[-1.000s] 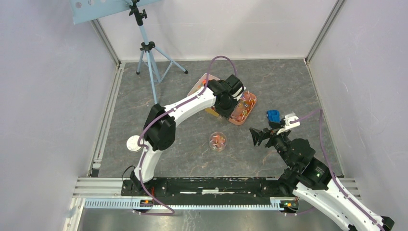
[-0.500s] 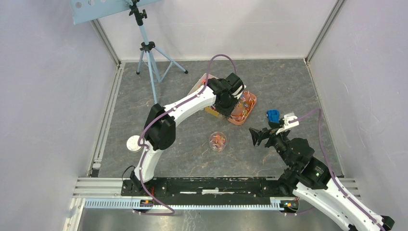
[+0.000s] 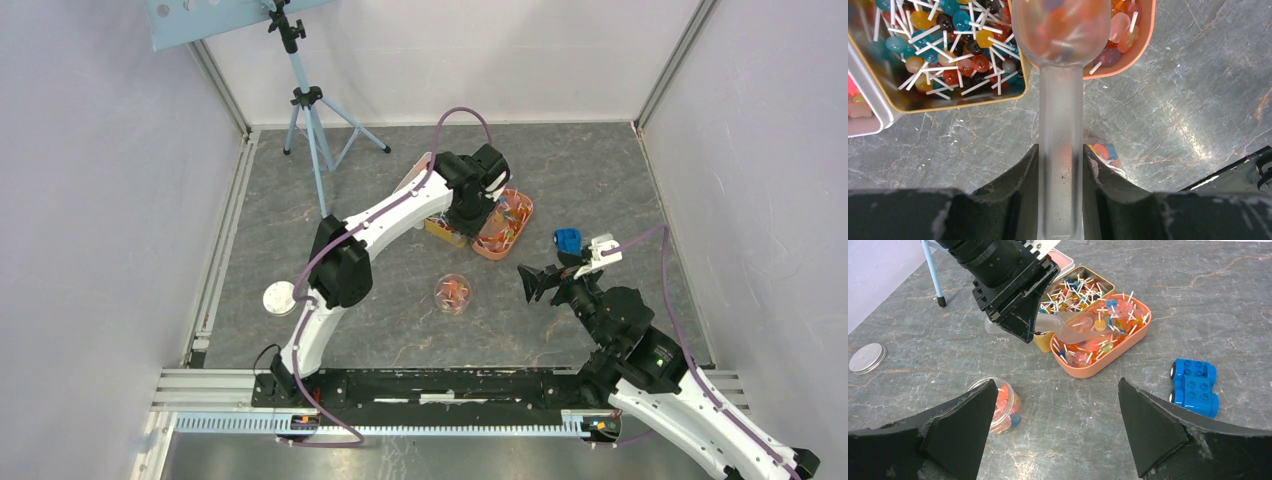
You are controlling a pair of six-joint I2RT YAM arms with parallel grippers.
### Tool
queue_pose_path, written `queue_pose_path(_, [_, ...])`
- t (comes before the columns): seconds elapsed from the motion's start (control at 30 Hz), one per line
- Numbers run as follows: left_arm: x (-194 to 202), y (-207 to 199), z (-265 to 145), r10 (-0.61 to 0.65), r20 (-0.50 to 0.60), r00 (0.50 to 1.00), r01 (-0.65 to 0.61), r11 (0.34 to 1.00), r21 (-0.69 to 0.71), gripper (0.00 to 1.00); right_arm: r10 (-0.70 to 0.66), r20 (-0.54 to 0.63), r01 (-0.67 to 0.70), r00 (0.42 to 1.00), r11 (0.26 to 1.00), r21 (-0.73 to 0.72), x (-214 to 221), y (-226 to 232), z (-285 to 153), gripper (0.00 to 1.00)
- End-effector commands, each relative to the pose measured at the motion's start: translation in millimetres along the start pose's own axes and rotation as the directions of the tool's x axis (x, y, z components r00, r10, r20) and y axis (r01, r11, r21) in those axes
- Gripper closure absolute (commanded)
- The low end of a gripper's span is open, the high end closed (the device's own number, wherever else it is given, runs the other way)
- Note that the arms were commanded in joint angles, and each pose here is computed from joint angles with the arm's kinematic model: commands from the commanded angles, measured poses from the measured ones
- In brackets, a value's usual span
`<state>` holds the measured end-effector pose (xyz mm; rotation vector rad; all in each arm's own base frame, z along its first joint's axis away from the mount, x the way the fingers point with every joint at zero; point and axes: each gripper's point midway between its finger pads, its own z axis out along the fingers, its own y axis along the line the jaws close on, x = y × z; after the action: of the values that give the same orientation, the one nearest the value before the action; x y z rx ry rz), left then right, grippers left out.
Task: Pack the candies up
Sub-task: Scoop the fake candies from the storage box.
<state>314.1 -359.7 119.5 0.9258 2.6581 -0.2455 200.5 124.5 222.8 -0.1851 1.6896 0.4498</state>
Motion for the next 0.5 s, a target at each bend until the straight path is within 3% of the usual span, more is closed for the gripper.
queue_pose_path(0.0, [2.2,10.8,8.4,-0.034,-0.039,0.999,0.032,0.999,-0.042,0.98,0.019,0.021,-0.019,1.000,1.000,-0.016,-5.2,4.2,0.9,0.02])
queue_pose_path(0.47, [-7.0,11.2,26.4,-0.028,0.055,0.998,0.030,0.999,-0.034,0.98,0.018,0.018,-0.018,1.000,1.000,-0.006,-1.9,1.9,1.0,0.02])
